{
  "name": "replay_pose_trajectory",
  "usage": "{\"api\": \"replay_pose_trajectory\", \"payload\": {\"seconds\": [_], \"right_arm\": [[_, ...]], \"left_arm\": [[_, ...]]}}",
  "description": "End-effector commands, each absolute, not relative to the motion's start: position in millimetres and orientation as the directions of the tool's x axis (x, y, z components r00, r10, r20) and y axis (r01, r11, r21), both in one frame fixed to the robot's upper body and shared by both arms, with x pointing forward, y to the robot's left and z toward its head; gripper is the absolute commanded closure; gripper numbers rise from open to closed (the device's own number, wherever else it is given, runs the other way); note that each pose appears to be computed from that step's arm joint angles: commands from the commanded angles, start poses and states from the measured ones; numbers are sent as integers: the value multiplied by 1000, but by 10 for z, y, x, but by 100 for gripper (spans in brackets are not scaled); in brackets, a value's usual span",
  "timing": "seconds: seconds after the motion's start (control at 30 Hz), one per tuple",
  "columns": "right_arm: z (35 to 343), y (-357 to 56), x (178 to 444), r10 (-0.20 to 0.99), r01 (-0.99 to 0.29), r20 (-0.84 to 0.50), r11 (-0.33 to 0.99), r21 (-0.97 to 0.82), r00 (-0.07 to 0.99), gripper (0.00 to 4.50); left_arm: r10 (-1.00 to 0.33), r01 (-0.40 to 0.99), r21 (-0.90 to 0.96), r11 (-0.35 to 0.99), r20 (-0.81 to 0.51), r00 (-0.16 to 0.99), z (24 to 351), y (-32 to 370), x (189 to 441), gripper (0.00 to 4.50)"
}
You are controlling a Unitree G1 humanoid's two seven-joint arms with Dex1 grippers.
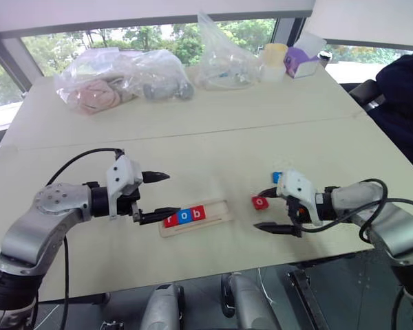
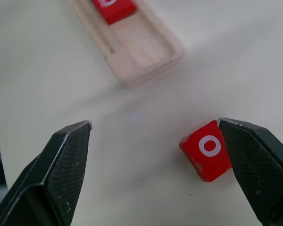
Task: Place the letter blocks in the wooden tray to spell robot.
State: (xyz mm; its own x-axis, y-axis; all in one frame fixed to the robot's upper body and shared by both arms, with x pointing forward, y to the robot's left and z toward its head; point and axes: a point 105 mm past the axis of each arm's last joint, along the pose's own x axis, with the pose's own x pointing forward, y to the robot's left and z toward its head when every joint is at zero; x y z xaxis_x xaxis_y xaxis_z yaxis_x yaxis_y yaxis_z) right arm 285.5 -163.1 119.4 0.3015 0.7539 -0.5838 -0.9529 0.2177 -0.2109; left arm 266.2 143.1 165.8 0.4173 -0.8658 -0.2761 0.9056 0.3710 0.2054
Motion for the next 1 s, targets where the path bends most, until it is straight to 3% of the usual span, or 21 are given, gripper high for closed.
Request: {"api": "replay_pose_trajectory", "payload": {"seconds": [0.03,0.23,0.67,0.77,0.93,1.0], "right_arm": [[1277,-1681,3008,775,-954,-566,162,-253,282,9],[1193,-1768,3216,769,-965,-589,145,-219,249,9],[964,-1914,3267,723,-984,-669,100,-146,172,9],[948,-1907,3265,724,-986,-671,92,-138,161,92],[1030,-1744,3229,768,-987,-625,68,-142,143,339],[1074,-1687,3211,779,-986,-611,59,-153,141,340]], "left_arm": [[-870,897,250,365,-252,424,1753,1409,2660,0],[-861,890,252,379,-255,439,1749,1433,2637,0],[-846,877,257,406,-257,467,1758,1462,2593,0],[-843,875,258,410,-258,472,1760,1470,2587,0],[-842,874,258,413,-257,474,1763,1480,2582,0],[-843,874,258,413,-256,474,1764,1480,2583,0]]}}
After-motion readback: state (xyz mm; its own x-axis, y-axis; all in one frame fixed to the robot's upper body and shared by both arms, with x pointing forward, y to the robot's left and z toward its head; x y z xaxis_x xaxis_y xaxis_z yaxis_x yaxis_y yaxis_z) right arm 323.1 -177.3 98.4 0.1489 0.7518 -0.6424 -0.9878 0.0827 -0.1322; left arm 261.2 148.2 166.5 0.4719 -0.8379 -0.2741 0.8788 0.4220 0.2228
